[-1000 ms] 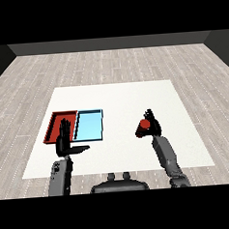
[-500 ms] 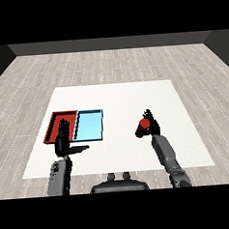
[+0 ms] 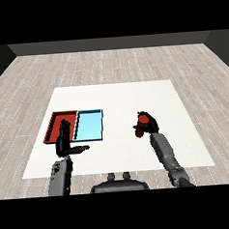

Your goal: Pick the red can and put it in the red box

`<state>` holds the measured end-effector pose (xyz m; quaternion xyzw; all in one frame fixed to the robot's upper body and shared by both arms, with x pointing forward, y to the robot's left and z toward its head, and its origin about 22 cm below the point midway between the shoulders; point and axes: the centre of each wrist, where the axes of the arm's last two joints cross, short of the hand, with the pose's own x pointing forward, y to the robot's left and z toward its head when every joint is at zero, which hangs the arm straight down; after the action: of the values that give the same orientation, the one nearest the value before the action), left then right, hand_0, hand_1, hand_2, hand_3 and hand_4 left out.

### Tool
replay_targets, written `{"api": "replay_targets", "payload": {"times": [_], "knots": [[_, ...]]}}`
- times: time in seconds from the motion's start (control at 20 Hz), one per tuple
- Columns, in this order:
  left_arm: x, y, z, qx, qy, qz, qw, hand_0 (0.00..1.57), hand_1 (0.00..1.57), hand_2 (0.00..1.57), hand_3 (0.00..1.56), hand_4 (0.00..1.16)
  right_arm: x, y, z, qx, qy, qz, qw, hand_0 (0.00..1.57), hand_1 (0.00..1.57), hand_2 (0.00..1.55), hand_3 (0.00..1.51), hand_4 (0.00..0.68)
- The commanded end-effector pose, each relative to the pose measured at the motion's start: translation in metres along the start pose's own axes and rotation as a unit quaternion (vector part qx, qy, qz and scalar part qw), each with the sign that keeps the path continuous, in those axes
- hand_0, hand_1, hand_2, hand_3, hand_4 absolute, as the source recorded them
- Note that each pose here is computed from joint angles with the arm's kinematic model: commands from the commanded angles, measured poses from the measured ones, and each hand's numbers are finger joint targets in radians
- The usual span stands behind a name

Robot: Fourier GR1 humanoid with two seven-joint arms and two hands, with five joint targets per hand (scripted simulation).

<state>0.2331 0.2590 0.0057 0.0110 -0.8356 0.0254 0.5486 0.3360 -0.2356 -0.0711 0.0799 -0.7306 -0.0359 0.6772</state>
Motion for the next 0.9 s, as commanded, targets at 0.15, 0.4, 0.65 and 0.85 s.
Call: {"api": "replay_targets", "payload": {"times": [0.15,0.4,0.65,0.85], "knots": [[0.022,0.016,0.0059,0.002,-0.004,-0.021,1.000,0.00,0.00,0.00,0.00,0.00,0.001,0.011,-0.003,-0.009,-0.007,0.040,0.9992,1.49,1.49,1.46,1.44,0.667],[0.000,-0.001,-0.0024,-0.013,0.005,-0.004,1.000,0.00,0.00,0.00,0.00,0.00,0.013,0.003,0.003,0.009,-0.020,0.066,0.9975,1.46,1.46,1.45,1.42,0.643],[0.005,0.005,-0.0142,-0.020,-0.002,0.001,1.000,0.00,0.00,0.00,0.00,0.00,0.026,0.002,0.002,0.002,-0.058,0.060,0.9965,1.46,1.46,1.45,1.41,0.661],[0.010,-0.004,-0.0088,-0.040,0.017,-0.005,0.999,0.00,0.00,0.00,0.00,0.00,0.030,0.026,0.008,0.008,-0.077,0.064,0.9949,1.43,1.43,1.44,1.40,0.656]]}}
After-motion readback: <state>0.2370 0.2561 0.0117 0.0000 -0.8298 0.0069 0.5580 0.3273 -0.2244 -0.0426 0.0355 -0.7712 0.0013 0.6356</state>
